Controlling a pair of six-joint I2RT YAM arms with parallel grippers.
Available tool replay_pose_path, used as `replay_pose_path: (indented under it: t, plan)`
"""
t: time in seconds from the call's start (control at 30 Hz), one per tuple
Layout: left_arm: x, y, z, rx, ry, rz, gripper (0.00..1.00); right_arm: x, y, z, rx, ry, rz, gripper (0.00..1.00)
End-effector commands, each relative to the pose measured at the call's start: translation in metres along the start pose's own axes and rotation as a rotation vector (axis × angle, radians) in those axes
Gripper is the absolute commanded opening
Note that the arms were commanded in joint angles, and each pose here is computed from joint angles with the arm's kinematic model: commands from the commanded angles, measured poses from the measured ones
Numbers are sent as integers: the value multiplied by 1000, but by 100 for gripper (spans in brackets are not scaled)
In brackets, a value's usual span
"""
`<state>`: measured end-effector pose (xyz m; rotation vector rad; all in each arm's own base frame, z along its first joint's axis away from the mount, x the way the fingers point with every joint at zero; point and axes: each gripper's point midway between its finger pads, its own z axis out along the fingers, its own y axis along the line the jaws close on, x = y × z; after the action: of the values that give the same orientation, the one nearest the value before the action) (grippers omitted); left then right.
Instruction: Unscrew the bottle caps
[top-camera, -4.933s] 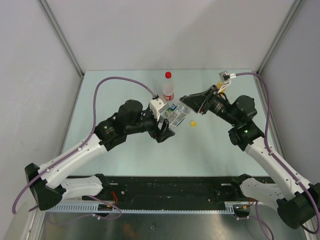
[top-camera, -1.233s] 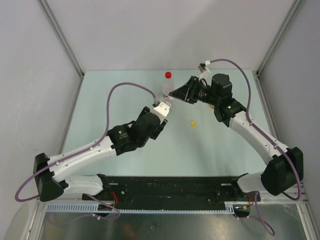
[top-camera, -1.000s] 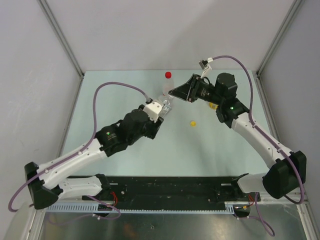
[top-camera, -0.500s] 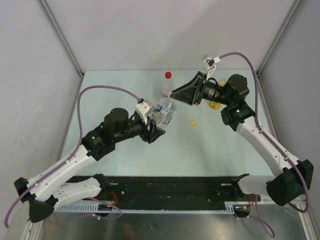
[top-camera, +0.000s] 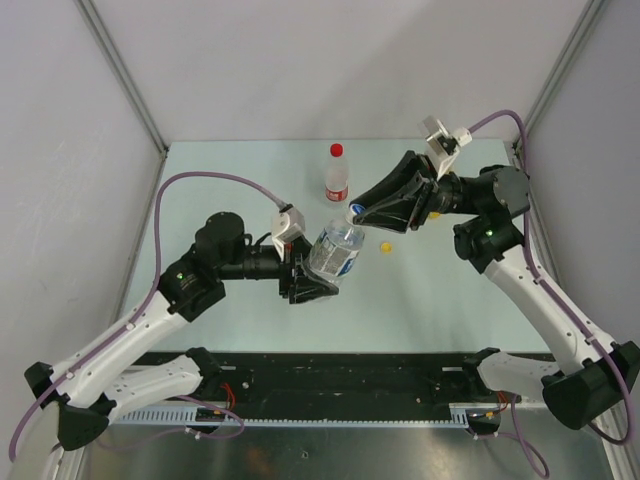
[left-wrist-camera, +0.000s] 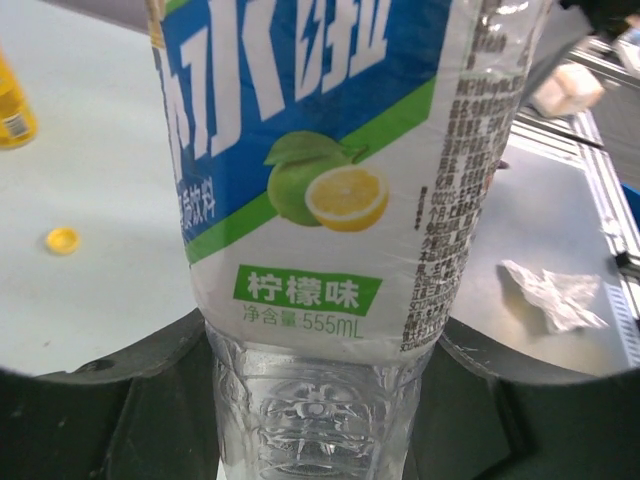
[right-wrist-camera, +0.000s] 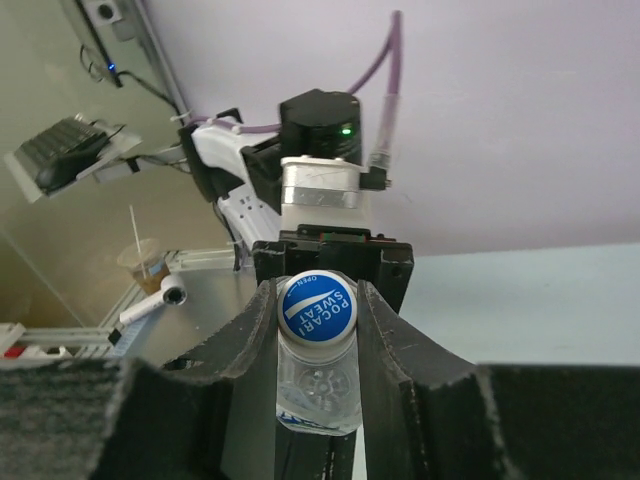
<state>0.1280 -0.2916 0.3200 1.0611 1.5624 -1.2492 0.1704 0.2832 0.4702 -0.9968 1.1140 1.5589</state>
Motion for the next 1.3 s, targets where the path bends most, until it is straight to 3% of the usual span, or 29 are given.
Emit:
replay_pose_path:
  t: [0.0,0.17,0.33,0.4,0.57,0.87,0.97,1.27]
  plan:
    - [-48,-63,-12,312,-107,161,25,3,32,2,-129,50,-71,0]
    - [-47,-70,-14,358,-102,172,25,3,39,1,-146,56,-116,0]
    - [-46,-56,-9,280,-112,156,25,0,32,2,-91,31,-118,1]
    - [-45,-43,-6,208,-121,142,25,-2,24,2,-44,18,-112,10]
    - [-35,-5,0,31,-114,107,22,-7,6,-2,62,-14,-90,47]
    - [1,68,3,-306,17,63,15,-15,-21,-9,198,-63,-68,93]
    - [5,85,-5,-409,38,68,14,-16,-37,-14,274,-82,-38,98]
    - [14,124,-35,-756,123,148,14,-9,-92,-33,478,-140,175,99]
